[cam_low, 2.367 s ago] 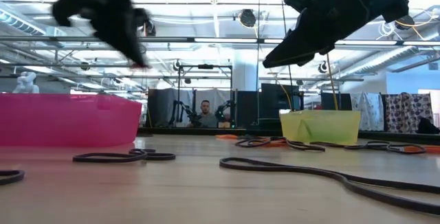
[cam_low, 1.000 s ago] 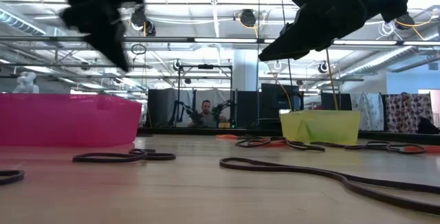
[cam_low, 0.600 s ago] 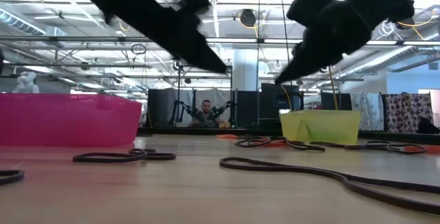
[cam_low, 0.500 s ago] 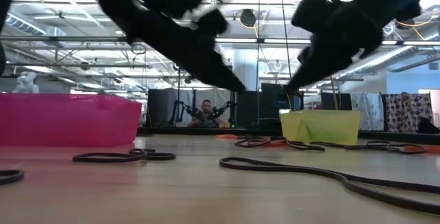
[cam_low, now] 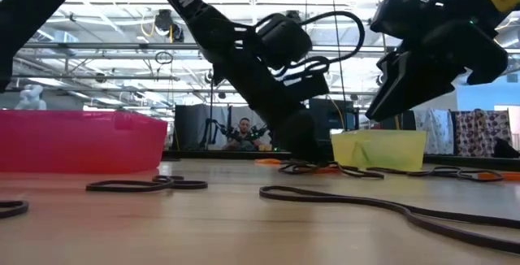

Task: Sort rubber bands into baskets
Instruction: Put the orange rubber band into the pink bin

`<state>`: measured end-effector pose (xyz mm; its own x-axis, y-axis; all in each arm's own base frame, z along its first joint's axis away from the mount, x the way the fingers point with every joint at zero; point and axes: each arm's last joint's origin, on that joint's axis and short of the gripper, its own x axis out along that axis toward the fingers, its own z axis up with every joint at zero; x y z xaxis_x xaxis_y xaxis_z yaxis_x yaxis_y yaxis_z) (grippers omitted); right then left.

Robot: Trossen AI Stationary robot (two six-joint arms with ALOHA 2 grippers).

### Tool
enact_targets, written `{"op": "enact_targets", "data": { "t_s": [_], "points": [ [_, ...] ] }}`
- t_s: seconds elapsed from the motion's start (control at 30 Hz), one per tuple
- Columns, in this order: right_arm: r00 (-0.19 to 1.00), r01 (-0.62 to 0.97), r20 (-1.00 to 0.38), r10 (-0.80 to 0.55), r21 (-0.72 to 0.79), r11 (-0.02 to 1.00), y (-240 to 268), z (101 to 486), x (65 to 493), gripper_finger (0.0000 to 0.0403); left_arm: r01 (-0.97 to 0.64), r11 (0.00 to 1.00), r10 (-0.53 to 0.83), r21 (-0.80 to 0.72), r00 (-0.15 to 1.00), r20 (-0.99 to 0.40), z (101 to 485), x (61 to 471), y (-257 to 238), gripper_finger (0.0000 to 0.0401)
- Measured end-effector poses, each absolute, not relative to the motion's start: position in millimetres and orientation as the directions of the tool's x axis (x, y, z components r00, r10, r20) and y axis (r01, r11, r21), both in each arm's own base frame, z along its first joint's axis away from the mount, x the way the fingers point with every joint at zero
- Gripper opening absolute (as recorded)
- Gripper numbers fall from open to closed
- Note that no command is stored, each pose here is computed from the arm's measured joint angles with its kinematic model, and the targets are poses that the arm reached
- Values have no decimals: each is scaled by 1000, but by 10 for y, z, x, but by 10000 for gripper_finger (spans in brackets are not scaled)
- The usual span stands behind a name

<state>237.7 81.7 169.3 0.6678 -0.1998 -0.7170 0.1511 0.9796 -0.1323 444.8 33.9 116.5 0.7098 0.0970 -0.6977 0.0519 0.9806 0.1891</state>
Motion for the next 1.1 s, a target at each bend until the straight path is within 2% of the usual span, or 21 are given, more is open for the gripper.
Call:
{"op": "enact_targets", "data": {
  "t_s": [0.4,0.7,1.1],
  "points": [
    [662,154,-720,-207,-139,978,815,1688,2371,148,47,981,103,189,700,-707,1169,4437,333,125],
    [670,202,-689,-276,-187,961,796,1699,2375,148,35,980,108,198,739,-665,1595,4379,331,125],
    [664,201,-696,-275,-188,961,784,1646,2345,148,49,981,105,186,672,-734,1253,4392,334,125]
  ]
}}
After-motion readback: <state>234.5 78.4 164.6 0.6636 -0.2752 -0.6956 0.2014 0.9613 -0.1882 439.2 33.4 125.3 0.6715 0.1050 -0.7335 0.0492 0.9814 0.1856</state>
